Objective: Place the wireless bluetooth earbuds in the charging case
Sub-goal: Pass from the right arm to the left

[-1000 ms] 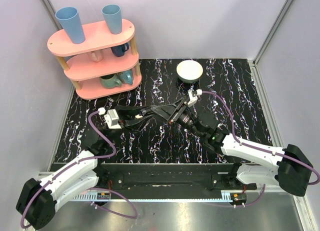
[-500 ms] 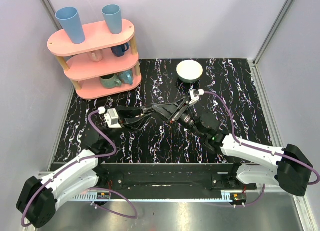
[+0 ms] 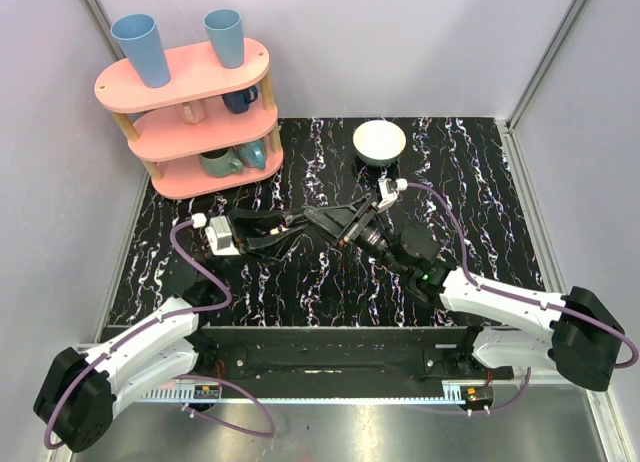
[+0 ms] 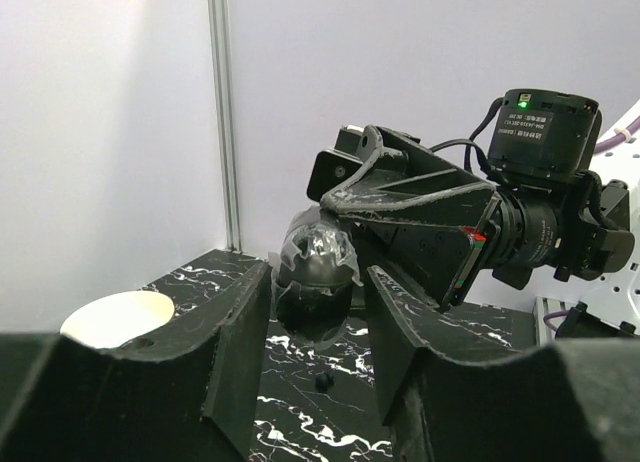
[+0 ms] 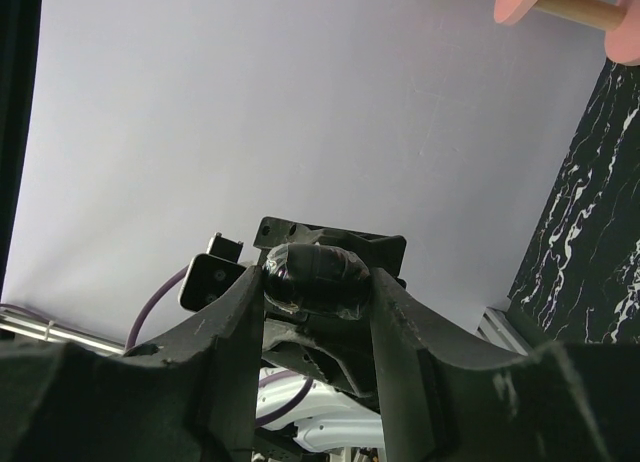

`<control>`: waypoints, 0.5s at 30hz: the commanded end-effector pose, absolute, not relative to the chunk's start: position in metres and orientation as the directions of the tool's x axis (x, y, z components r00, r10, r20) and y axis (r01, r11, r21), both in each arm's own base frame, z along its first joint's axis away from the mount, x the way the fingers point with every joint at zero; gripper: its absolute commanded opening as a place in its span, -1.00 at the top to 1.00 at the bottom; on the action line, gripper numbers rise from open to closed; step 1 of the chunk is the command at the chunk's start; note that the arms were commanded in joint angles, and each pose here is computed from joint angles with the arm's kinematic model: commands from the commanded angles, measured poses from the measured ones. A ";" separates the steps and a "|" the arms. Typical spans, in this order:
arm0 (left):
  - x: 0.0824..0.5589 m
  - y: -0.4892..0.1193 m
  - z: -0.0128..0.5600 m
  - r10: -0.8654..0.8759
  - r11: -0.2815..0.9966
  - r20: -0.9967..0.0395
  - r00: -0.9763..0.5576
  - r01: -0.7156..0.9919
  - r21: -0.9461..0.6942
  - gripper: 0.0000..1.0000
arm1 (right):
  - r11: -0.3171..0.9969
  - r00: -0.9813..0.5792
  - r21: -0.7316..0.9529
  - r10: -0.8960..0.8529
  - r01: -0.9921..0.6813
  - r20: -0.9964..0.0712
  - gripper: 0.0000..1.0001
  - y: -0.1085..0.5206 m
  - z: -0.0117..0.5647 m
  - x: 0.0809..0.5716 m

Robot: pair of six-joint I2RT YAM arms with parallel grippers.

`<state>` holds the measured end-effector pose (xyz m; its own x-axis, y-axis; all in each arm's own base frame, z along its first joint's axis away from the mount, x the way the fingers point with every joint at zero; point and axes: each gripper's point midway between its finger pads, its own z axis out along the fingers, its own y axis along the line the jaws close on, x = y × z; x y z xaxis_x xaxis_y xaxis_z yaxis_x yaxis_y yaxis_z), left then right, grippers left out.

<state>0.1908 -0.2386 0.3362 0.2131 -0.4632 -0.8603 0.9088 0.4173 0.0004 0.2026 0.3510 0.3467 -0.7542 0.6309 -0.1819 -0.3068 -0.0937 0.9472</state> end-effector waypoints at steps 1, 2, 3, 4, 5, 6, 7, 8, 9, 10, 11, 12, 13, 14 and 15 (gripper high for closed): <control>0.185 -0.234 0.351 -0.504 0.417 -0.824 0.258 0.908 0.029 0.08 | -0.134 -0.747 0.937 0.645 -0.322 -0.164 1.00 0.347 0.358 0.204; 0.184 -0.235 0.352 -0.505 0.416 -0.824 0.257 0.909 0.029 0.08 | -0.132 -0.746 0.937 0.645 -0.324 -0.167 1.00 0.347 0.358 0.204; 0.185 -0.235 0.351 -0.503 0.416 -0.825 0.256 0.909 0.029 0.08 | -0.131 -0.744 0.937 0.647 -0.325 -0.168 1.00 0.347 0.358 0.204; 0.185 -0.235 0.352 -0.503 0.417 -0.825 0.257 0.908 0.028 0.09 | -0.136 -0.744 0.934 0.647 -0.331 -0.169 1.00 0.346 0.361 0.203; 0.185 -0.235 0.351 -0.502 0.416 -0.827 0.254 0.909 0.027 0.17 | -0.134 -0.744 0.932 0.645 -0.335 -0.174 1.00 0.346 0.362 0.203; 0.185 -0.235 0.350 -0.501 0.415 -0.828 0.252 0.909 0.025 0.21 | -0.136 -0.744 0.932 0.644 -0.336 -0.175 1.00 0.346 0.362 0.203; 0.185 -0.236 0.350 -0.501 0.414 -0.828 0.251 0.910 0.026 0.23 | -0.138 -0.744 0.931 0.645 -0.338 -0.174 1.00 0.346 0.363 0.202; 0.186 -0.236 0.349 -0.500 0.415 -0.830 0.248 0.910 0.022 0.24 | -0.139 -0.744 0.930 0.645 -0.339 -0.174 1.00 0.346 0.364 0.202; 0.186 -0.236 0.350 -0.500 0.415 -0.829 0.251 0.909 0.024 0.24 | -0.141 -0.744 0.930 0.645 -0.338 -0.173 1.00 0.346 0.364 0.202; 0.186 -0.236 0.350 -0.500 0.414 -0.829 0.250 0.910 0.025 0.24 | -0.141 -0.744 0.929 0.646 -0.341 -0.174 1.00 0.346 0.364 0.203; 0.186 -0.236 0.350 -0.500 0.414 -0.830 0.249 0.910 0.023 0.23 | -0.141 -0.743 0.930 0.646 -0.339 -0.173 1.00 0.346 0.364 0.203; 0.185 -0.237 0.349 -0.497 0.413 -0.832 0.248 0.911 0.025 0.21 | -0.143 -0.745 0.930 0.644 -0.340 -0.174 1.00 0.346 0.364 0.203; 0.186 -0.237 0.349 -0.496 0.414 -0.833 0.246 0.910 0.022 0.21 | -0.144 -0.748 0.930 0.641 -0.339 -0.174 1.00 0.347 0.364 0.202; 0.185 -0.236 0.350 -0.498 0.414 -0.831 0.249 0.910 0.025 0.18 | -0.146 -0.748 0.929 0.641 -0.339 -0.172 1.00 0.347 0.364 0.202; 0.186 -0.237 0.348 -0.493 0.412 -0.836 0.240 0.911 0.019 0.13 | -0.151 -0.751 0.929 0.638 -0.339 -0.170 1.00 0.348 0.364 0.202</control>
